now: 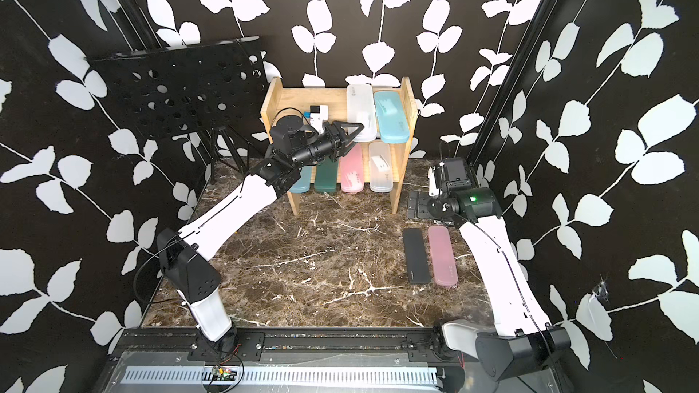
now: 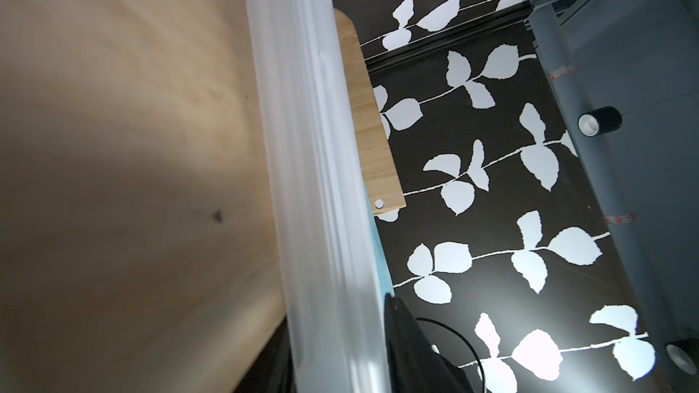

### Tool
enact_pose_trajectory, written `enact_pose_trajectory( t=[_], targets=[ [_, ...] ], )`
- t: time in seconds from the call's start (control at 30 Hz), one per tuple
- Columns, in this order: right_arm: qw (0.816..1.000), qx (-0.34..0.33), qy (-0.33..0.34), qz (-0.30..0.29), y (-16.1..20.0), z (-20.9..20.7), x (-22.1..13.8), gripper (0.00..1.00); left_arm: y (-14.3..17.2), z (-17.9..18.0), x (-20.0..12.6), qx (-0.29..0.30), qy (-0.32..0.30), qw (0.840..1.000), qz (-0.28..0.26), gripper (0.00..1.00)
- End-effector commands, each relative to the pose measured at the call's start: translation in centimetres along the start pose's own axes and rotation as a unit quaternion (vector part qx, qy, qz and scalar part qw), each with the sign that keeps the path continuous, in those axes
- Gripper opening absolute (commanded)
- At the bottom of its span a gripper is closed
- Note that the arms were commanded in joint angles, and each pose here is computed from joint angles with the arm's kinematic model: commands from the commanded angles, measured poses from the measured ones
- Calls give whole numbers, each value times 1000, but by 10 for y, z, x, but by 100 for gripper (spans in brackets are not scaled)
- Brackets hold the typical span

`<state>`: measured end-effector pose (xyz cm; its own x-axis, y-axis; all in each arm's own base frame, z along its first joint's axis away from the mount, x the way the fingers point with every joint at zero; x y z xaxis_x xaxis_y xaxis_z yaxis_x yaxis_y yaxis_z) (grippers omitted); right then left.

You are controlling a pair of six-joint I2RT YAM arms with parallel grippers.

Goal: Remove the pencil cases from the shelf
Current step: Pick up the pencil case from the shelf.

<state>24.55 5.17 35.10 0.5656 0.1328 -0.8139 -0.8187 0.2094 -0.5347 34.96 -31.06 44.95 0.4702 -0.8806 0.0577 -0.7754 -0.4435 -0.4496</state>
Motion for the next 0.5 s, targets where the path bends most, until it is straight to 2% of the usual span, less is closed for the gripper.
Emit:
enact_pose_trajectory(
  t=[0.0, 0.2, 0.27, 0.37, 0.47],
  targets=[
    [1000, 1, -12, -19, -8, 3, -13, 99, 0, -14, -11, 13, 8, 1000, -6, 32],
    [999, -3, -21, -28, -9, 5, -19, 99, 2, -14, -14, 21, 5, 1000, -6, 6],
    [999, -2, -22, -39, -11, 5, -24, 99, 2, -16, -20, 50, -5, 999, -11, 0],
    [996, -2, -36, -76, -15, 9, -45, 99, 1, -21, -38, 117, -43, 992, -27, 0],
    [988, 1, -65, -142, -20, 14, -81, 99, -3, -26, -57, 189, -40, 980, -47, 0]
  ],
)
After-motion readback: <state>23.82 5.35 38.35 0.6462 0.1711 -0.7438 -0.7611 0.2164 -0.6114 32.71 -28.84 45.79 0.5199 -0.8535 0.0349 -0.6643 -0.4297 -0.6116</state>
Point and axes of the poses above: each gripper's point midway between its finger pads, its own x axis out along the fingers, its own z axis along the line the jaws close on, y = z × x, the point moved 9 cm from there along -x, back along the fingers, and after that the axes turned 8 degrees about x, right-handed, at the moved point
